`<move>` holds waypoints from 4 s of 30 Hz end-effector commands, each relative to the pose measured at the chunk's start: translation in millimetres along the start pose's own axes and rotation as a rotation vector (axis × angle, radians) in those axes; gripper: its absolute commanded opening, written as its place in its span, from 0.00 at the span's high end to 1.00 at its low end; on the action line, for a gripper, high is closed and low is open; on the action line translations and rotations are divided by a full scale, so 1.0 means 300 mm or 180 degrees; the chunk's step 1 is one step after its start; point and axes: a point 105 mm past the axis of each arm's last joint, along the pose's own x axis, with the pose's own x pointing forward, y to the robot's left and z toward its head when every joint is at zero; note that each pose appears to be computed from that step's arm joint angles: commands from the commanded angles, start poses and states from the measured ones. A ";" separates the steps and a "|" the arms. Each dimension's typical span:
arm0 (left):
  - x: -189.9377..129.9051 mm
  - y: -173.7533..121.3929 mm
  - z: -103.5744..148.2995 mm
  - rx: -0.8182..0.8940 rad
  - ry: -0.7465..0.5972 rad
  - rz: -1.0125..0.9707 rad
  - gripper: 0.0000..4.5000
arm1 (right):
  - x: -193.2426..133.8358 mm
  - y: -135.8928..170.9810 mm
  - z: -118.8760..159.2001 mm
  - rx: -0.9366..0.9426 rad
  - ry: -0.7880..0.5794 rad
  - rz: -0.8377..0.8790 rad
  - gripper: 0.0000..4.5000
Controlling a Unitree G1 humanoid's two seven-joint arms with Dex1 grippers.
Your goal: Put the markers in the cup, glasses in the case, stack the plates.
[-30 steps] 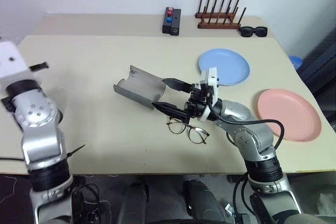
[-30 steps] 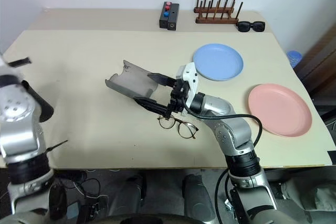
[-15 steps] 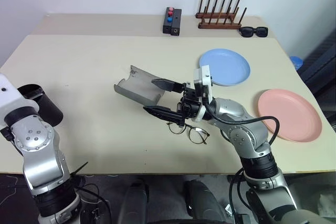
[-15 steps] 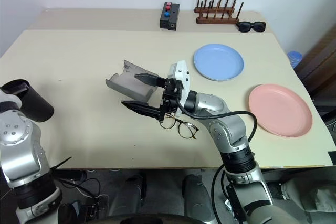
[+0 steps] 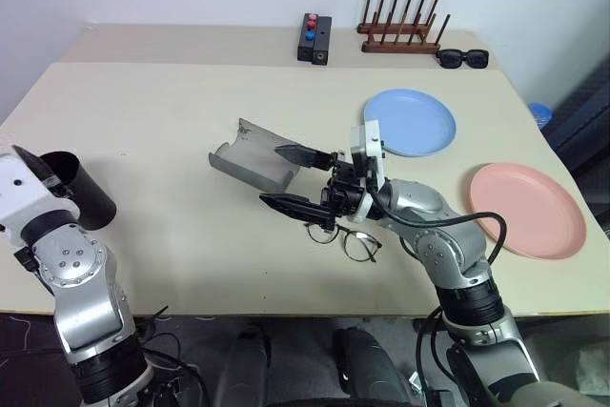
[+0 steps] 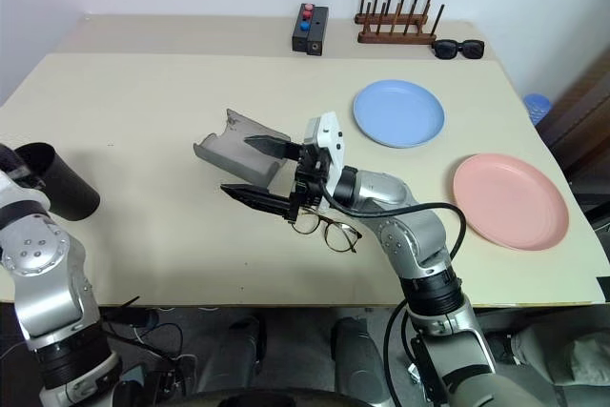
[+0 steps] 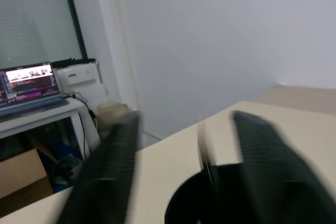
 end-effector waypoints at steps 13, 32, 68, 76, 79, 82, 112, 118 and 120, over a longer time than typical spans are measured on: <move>-0.075 -0.358 0.197 -0.0423 -0.0469 -0.2122 0.04 | -0.016 -0.022 0.039 -0.0241 -0.0040 -0.0062 0.00; -0.239 -0.576 -0.033 0.1236 0.0754 -0.6239 0.01 | -0.249 -0.054 -0.076 -0.0580 0.1306 -0.0034 0.00; -0.371 -0.443 -0.057 0.1917 0.0691 -0.7525 0.99 | -0.307 -0.043 -0.080 -0.0545 0.1470 -0.0259 0.00; -0.381 -0.496 -0.071 0.1942 0.0534 -0.7278 0.99 | -0.302 -0.051 -0.129 -0.0462 0.1772 -0.0271 0.00; -0.387 -0.528 -0.062 0.1836 0.0527 -0.7272 0.99 | -0.308 -0.050 -0.138 -0.0472 0.1824 -0.0269 0.00; -0.387 -0.541 -0.067 0.1852 0.0564 -0.7310 0.99 | -0.323 -0.054 -0.144 -0.0468 0.1867 -0.0307 0.00; -0.516 -0.355 0.041 0.0822 0.0284 -0.6398 0.51 | -0.299 -0.102 -0.165 -0.0932 0.2672 -0.0909 0.00; -0.583 -0.314 0.019 0.0731 0.0463 -0.6258 0.50 | -0.301 -0.114 -0.168 -0.0923 0.2760 -0.0950 0.20; -0.582 -0.314 0.015 0.0715 0.0491 -0.6173 0.50 | -0.302 -0.107 -0.175 -0.0907 0.2790 -0.0912 0.40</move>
